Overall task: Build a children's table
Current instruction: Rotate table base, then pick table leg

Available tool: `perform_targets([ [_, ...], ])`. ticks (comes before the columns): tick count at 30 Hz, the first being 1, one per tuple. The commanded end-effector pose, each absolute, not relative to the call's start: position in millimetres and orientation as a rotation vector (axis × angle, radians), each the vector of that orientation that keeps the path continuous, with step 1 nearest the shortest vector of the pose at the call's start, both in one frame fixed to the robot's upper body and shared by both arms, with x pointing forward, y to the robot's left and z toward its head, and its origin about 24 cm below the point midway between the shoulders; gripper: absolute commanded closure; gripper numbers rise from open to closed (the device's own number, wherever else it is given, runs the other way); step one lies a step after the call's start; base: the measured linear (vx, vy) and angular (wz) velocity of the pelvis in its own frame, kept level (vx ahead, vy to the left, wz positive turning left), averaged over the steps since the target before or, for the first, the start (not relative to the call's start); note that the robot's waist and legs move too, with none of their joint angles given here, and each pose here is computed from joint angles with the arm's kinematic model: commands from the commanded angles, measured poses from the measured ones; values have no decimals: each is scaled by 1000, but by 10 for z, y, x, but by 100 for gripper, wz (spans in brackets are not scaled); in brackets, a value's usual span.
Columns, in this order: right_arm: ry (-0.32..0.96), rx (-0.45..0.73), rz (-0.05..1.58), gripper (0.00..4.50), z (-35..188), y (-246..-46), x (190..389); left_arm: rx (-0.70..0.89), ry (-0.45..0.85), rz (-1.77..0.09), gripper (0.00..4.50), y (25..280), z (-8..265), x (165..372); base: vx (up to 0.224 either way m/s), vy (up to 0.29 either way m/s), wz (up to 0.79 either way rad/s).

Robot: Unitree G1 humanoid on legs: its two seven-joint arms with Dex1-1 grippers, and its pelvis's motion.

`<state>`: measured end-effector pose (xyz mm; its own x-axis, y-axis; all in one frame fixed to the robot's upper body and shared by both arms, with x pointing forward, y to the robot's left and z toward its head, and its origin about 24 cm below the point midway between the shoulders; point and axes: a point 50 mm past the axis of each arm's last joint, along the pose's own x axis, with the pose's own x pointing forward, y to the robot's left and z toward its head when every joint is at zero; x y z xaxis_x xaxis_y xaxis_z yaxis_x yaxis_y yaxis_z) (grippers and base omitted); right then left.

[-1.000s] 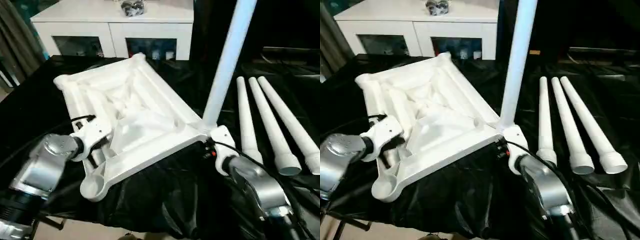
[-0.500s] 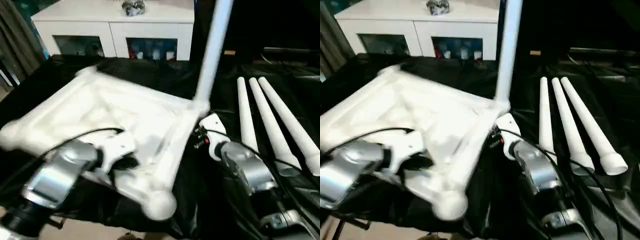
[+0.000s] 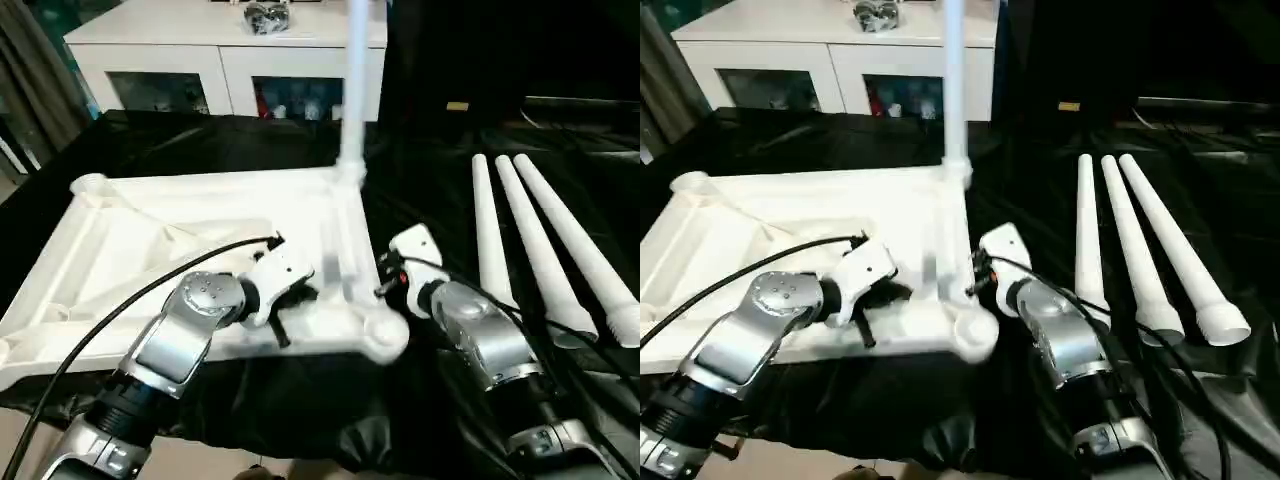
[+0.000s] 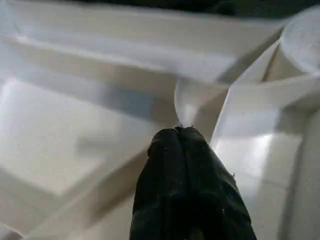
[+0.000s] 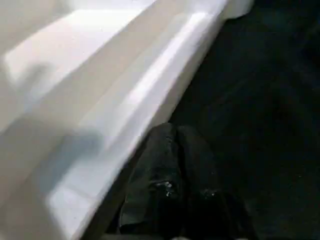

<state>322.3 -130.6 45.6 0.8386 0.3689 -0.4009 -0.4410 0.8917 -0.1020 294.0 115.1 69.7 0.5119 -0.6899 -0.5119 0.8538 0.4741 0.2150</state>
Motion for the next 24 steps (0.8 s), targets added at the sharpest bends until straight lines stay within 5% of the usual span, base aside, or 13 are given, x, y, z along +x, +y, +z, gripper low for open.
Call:
perform_targets([
  [1,356,-176,389,439,553,-1393,3222,445,315,-1000,450,1166,817,2916,0,0,0],
  [9,370,-79,181,382,814,-1786,3274,356,240,-1026,450,1195,927,2756,0,0,0],
  [18,489,-79,-29,308,1004,-2229,3240,250,225,-1083,362,1124,1017,2568,0,0,0],
  [24,506,-78,-53,259,1036,-2321,3242,232,235,-1092,320,1057,1002,2535,0,0,0],
])
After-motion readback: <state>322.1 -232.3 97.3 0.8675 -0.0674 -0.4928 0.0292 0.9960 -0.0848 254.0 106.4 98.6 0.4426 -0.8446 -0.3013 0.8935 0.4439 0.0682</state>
